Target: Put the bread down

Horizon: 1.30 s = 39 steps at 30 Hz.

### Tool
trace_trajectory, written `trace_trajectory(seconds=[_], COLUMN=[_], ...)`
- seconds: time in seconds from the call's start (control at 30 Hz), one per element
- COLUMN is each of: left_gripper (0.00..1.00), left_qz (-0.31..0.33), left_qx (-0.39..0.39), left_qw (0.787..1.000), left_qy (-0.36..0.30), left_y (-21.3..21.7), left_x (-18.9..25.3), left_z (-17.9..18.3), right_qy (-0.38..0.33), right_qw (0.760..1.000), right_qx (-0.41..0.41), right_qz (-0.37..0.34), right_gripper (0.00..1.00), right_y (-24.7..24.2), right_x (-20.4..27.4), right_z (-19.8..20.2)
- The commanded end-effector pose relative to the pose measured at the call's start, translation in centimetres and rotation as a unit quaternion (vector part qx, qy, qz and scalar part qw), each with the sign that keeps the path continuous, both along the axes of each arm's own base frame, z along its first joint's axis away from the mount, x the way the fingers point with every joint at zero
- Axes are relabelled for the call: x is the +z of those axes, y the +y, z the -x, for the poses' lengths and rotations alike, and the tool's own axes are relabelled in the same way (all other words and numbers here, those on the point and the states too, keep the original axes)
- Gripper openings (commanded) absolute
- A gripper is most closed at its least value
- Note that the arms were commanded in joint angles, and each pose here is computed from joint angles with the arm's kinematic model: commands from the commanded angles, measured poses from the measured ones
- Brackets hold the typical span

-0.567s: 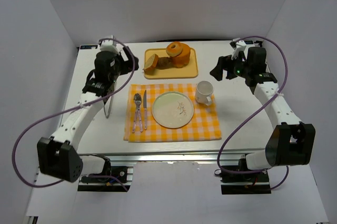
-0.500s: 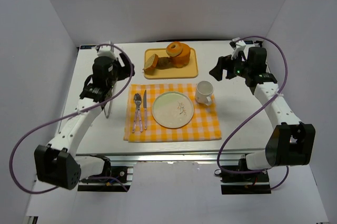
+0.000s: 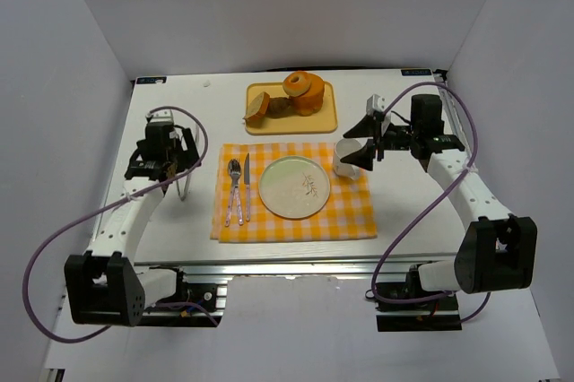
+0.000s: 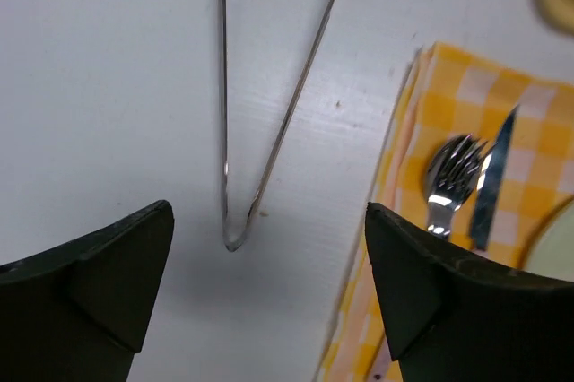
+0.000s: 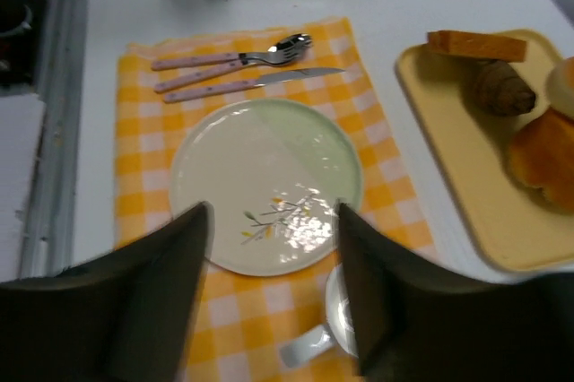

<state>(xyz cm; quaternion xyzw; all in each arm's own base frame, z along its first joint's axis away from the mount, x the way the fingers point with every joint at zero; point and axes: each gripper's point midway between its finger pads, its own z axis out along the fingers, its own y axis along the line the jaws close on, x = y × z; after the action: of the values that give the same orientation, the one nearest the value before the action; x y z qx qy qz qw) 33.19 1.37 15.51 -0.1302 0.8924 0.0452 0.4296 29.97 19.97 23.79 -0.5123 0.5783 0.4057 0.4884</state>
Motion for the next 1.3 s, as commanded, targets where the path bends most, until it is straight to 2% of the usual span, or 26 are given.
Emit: trace_trajectory(seconds=[0.0, 0.17, 0.2, 0.4, 0.57, 0.8, 0.9, 1.03, 1.17, 1.2, 1.27], left_gripper=[0.98, 0.98, 0.98, 0.96, 0.91, 0.89, 0.83, 0.79, 0.71, 0.66, 0.47], left_qz=[-0.032, -0.04, -0.043, -0.025, -0.004, 0.007, 0.028, 0.049, 0.068, 0.071, 0.071], left_qx=[-0.029, -0.104, -0.111, -0.106, -0.073, -0.096, -0.112, -0.108, -0.098, -0.097, -0.097], left_qw=[0.998, 0.992, 0.99, 0.99, 0.992, 0.986, 0.981, 0.981, 0.982, 0.981, 0.981], left_qy=[0.047, 0.061, 0.08, 0.095, 0.105, 0.138, 0.156, 0.15, 0.148, 0.153, 0.154], left_y=[0.4, -1.0, -1.0, -0.3, 2.2, 1.6, 0.9, 0.8, 1.0, 1.1, 1.1], left_x=[-2.3, -4.5, -5.8, -8.7, -9.8, -12.0, -13.5, -14.4, -15.1, -15.3, -15.3], left_z=[1.1, -1.1, -1.5, -4.2, -5.7, -5.6, -5.5, -5.6, -5.5, -5.3, -5.3], right_qy=[-0.036, -0.037, -0.037, -0.035, -0.037, -0.031, -0.031, -0.029, -0.024, -0.025, -0.025], right_qw=[0.999, 0.999, 0.999, 0.999, 0.999, 0.999, 0.999, 1.0, 1.0, 1.0, 1.0], right_qx=[0.04, 0.028, 0.025, 0.015, 0.012, 0.008, 0.007, 0.007, 0.005, 0.004, 0.003], right_qz=[-0.005, 0.003, 0.003, 0.007, 0.01, 0.007, 0.007, 0.006, 0.007, 0.007, 0.008], right_gripper=[0.89, 0.89, 0.89, 0.89, 0.89, 0.89, 0.89, 0.9, 0.89, 0.89, 0.89], right_y=[0.9, 0.9, 0.8, 0.7, 0.6, 0.6, 0.7, 0.7, 0.7, 0.6, 0.6], right_x=[0.4, -0.2, -0.2, -0.3, -0.3, -0.2, 0.1, 0.3, 0.2, 0.2, 0.3], right_z=[1.3, 1.4, 1.5, 1.5, 1.7, 1.4, 1.1, 1.0, 1.1, 1.2, 1.3])
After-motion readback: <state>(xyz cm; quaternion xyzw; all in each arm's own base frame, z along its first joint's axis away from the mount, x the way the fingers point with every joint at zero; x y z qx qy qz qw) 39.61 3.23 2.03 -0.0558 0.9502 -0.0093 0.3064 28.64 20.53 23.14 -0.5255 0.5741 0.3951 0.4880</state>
